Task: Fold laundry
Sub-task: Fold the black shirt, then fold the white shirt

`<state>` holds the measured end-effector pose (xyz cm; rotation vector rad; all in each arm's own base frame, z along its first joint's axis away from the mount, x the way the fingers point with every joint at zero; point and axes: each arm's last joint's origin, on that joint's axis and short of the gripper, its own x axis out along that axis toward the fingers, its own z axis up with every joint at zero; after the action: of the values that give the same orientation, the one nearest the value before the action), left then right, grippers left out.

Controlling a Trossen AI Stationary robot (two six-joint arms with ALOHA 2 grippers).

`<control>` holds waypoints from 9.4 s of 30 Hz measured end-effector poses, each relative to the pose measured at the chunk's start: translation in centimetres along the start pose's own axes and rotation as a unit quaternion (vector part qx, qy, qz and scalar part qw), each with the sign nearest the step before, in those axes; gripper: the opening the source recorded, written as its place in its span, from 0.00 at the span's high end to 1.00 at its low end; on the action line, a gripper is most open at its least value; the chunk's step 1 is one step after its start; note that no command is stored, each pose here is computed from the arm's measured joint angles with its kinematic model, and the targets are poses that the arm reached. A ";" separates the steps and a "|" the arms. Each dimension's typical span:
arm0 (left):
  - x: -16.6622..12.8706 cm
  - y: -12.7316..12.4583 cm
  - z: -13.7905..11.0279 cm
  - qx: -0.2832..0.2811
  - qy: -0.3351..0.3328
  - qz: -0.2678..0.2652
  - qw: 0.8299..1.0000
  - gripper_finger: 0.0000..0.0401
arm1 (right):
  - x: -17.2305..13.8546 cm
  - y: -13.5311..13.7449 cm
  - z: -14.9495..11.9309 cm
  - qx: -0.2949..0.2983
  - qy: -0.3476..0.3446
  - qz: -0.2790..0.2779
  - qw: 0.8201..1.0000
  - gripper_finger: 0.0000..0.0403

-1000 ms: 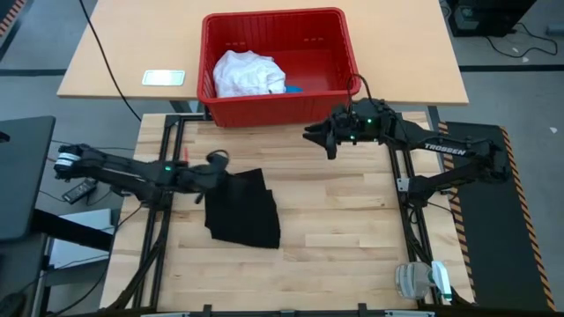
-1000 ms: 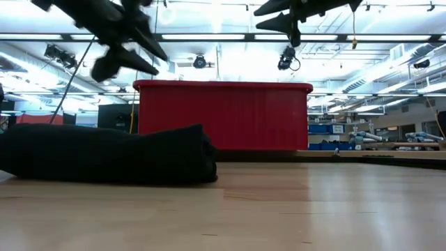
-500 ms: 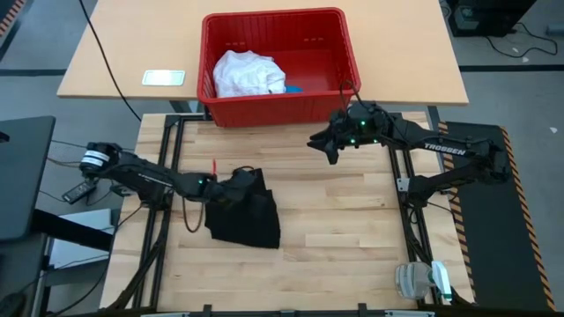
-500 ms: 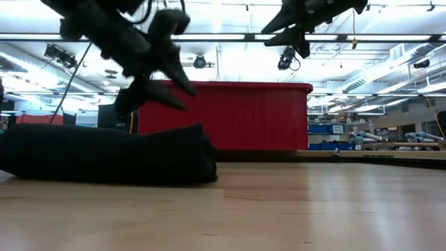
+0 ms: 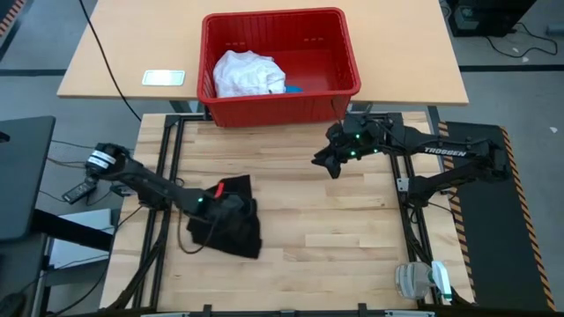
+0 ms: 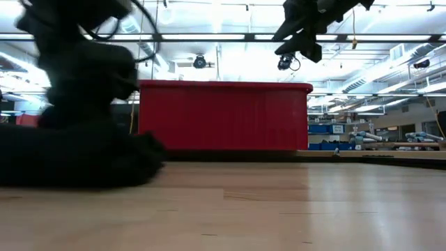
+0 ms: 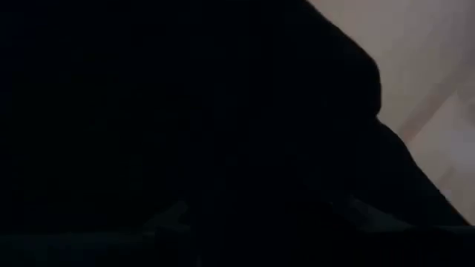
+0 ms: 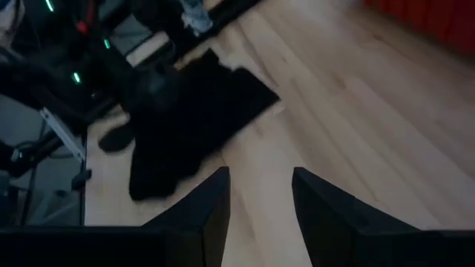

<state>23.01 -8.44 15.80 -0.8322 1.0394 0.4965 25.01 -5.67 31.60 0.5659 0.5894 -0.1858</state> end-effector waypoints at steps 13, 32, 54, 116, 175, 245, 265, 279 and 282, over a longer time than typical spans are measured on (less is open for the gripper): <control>-9.8 -1.1 1.5 -0.026 -0.138 -0.103 0.985 0.61 | 1.3 2.7 0.1 -0.051 -0.058 0.084 0.993 0.62; -20.7 3.4 19.5 0.153 -0.367 -0.067 0.915 0.61 | 0.2 -3.3 9.3 -0.013 -0.215 0.005 0.977 0.62; -14.1 12.1 27.4 0.210 -0.273 -0.030 0.939 0.61 | 3.8 -15.5 12.5 0.070 -0.108 -0.289 0.949 0.62; -16.8 14.2 27.8 0.215 -0.310 -0.036 0.926 0.61 | 13.7 -21.0 12.1 -0.085 -0.150 -0.217 0.961 0.44; -5.1 20.1 35.4 0.149 -0.315 0.051 0.936 0.55 | 0.0 -13.6 15.5 -0.118 -0.221 -0.296 0.922 0.44; -32.9 -5.7 24.5 0.458 -0.586 -0.446 0.498 1.00 | -9.3 -0.6 8.2 -0.035 -0.079 -0.061 0.994 0.57; -33.1 -12.0 17.6 0.496 -0.556 -0.563 0.358 1.00 | -9.6 0.6 7.2 -0.090 -0.043 -0.020 0.995 0.57; -33.5 -10.8 19.7 0.398 -0.644 -0.497 0.425 1.00 | -9.6 0.5 7.1 -0.087 -0.036 -0.017 0.995 0.57; -32.3 -10.5 20.9 0.363 -0.626 -0.468 0.507 1.00 | -9.6 0.4 6.8 -0.081 -0.026 -0.035 0.996 0.57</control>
<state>27.72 2.50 53.92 0.0021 -0.6738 -0.3550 20.50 -9.06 41.91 0.3824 0.5688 -0.2164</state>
